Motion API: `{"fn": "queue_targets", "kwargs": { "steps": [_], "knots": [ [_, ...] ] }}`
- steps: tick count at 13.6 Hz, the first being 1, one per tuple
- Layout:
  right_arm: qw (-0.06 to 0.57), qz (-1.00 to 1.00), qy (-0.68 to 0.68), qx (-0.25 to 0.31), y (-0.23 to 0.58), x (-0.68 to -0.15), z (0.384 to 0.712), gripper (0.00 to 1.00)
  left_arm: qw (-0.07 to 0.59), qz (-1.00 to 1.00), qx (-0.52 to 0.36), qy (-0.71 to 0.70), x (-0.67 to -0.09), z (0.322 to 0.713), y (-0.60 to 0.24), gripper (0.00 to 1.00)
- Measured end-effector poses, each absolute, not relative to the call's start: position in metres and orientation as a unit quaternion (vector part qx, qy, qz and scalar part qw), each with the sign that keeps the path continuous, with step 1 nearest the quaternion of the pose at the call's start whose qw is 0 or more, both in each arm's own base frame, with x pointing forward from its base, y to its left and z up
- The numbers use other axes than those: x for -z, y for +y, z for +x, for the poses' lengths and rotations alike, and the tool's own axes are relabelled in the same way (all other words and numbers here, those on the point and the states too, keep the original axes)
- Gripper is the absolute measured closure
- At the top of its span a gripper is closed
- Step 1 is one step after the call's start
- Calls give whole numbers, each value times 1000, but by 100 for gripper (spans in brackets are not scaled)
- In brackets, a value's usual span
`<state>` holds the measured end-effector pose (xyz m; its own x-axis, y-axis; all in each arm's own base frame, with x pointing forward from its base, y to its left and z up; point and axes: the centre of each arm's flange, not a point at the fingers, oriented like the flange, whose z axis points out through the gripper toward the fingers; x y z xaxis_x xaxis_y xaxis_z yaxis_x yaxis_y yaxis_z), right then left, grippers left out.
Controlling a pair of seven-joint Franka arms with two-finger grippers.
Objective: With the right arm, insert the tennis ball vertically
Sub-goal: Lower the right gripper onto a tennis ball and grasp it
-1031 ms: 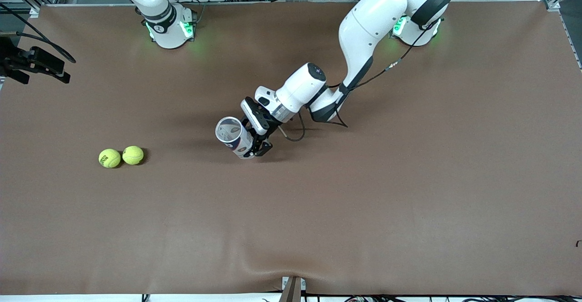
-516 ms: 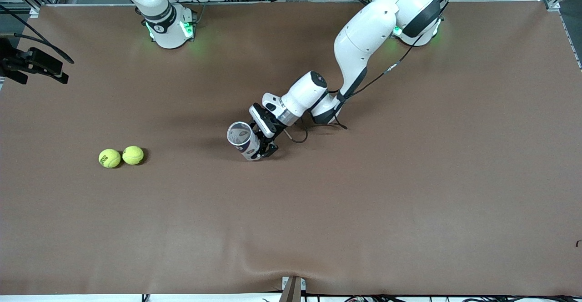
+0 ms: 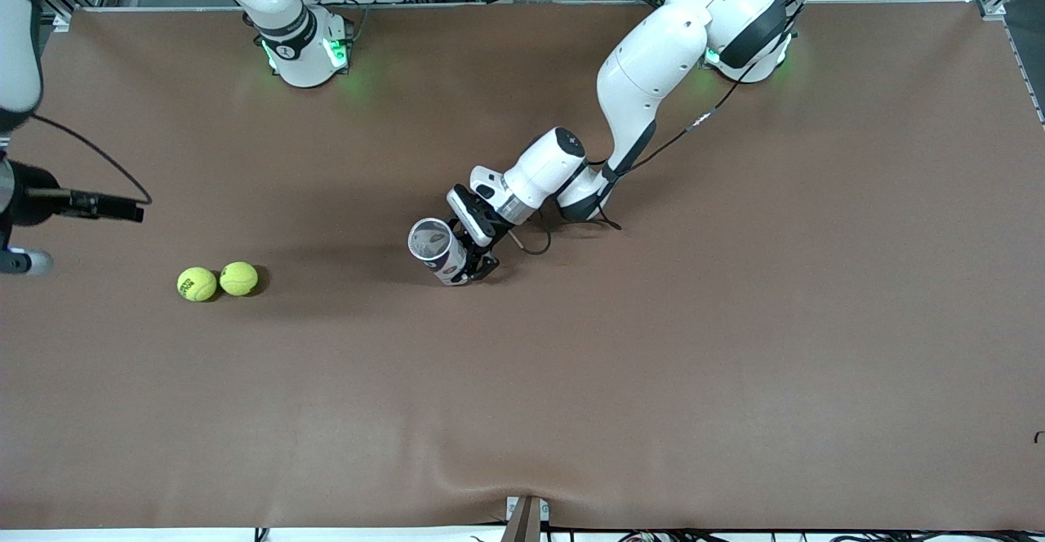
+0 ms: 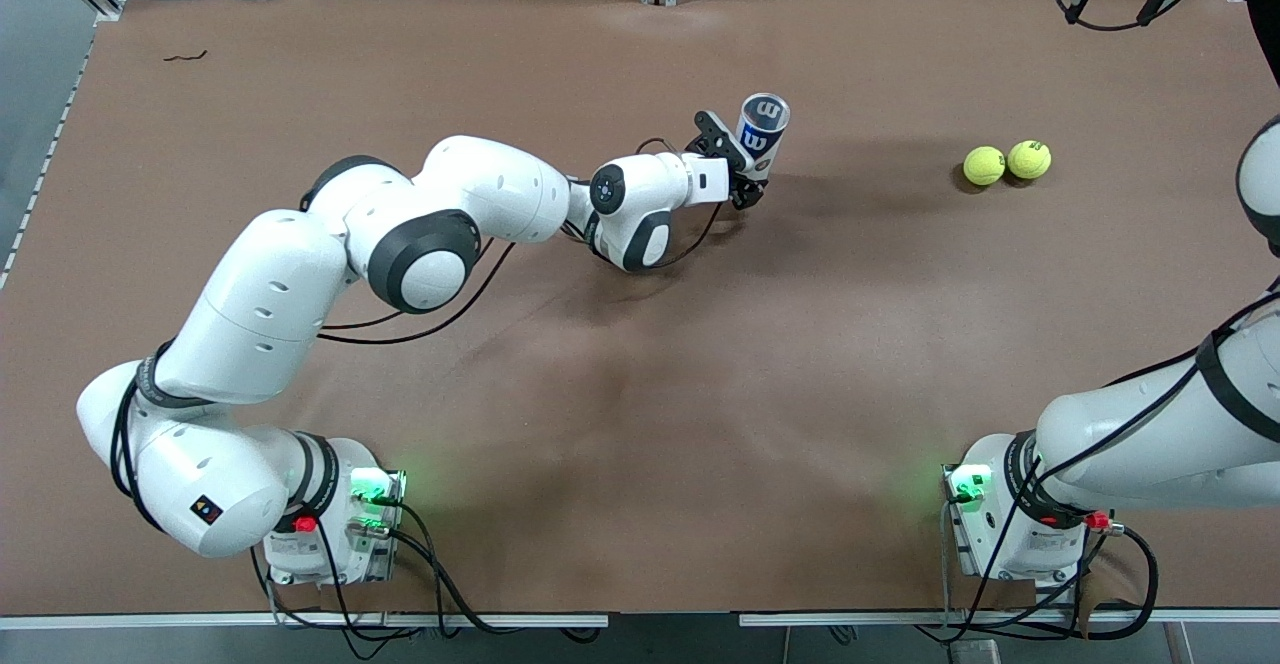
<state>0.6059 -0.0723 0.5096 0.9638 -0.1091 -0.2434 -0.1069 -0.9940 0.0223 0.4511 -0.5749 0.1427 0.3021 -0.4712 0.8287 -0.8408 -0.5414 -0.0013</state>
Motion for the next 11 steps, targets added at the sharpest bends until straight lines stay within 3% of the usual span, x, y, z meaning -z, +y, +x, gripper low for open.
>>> {"fn": "queue_targets", "kwargs": {
  "steps": [4, 11],
  "knots": [
    [-17, 982, -147, 120, -72, -451, 616, 0, 224, 775, -412, -423, -142, 451, -575, 25],
    [-46, 949, -286, 122, -79, -348, 594, 0, 223, 776, -413, -422, -142, 453, -574, 25]
  ]
}}
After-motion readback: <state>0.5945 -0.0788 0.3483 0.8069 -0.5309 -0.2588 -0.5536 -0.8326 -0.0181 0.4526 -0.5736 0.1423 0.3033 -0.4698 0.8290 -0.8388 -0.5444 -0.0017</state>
